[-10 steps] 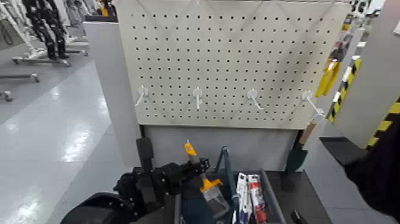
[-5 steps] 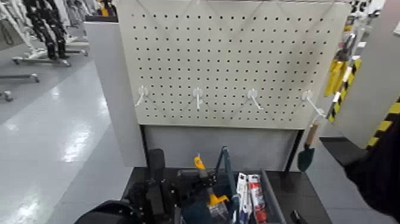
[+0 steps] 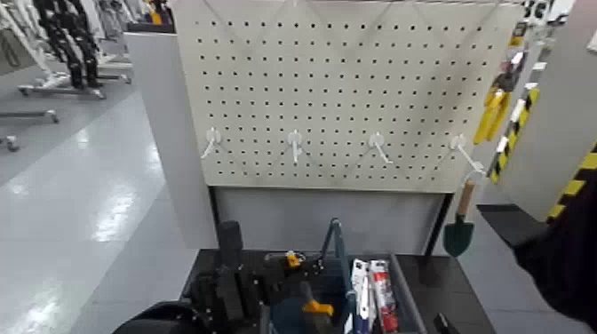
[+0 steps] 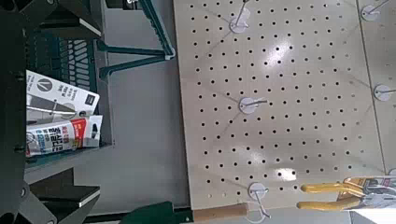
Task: Put the yellow paint brush into the crate.
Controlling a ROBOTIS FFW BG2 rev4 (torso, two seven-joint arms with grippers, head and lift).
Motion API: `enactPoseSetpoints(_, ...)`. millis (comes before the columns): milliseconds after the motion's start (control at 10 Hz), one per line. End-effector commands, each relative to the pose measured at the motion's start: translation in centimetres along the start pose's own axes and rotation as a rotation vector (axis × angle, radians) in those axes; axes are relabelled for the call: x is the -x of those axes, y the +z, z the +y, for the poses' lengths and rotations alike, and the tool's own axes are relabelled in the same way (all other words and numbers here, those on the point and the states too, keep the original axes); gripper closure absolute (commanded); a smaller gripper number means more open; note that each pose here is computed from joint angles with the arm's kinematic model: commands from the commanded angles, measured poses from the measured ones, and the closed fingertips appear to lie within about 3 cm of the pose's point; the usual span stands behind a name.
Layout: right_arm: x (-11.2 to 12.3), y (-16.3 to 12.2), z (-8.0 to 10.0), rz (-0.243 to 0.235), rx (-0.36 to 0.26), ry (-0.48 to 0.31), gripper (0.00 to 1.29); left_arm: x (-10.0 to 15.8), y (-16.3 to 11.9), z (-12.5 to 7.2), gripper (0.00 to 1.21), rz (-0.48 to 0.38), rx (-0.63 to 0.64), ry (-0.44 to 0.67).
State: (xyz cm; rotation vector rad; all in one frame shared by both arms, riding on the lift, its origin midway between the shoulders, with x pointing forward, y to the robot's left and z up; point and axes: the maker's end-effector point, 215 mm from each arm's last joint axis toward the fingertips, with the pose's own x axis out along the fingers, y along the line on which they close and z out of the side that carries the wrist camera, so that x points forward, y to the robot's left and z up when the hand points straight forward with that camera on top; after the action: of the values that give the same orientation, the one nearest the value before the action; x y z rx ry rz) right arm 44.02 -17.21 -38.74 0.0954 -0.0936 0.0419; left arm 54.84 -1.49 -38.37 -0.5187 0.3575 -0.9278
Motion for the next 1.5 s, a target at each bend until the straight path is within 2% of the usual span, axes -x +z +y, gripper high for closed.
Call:
enactPoseSetpoints(100,0.0,0.1,-0.1,-0.001,-0.001,-0.003,0.13,0.5,2.1,0.2,0.08,-0.041,-0.049,0.035)
enactPoseSetpoints(400,0.0,0.1,-0.1,-0.001,-0.001,-0.003,0.13,1.3,4.9,0.2,0.08,-0.059,-0.200,0.077)
enactPoseSetpoints(1000,0.1,0.2,-0.2,-0.005,0.000,-0.005,0.13,6.0,9.0,1.8,0.09,-0.157,-0.537,0.330)
enactPoseSetpoints(1200,0.1,0.2,-0.4,-0.007,0.001,-0.008,0.13,8.2,8.9,2.6,0.09,-0.175,-0.575,0.396)
enactPoseSetpoints(1500,0.1,0.2,-0.5,-0.008,0.000,-0.009,0.13,12.3,6.4,5.0,0.09,-0.194,-0.559,0.526)
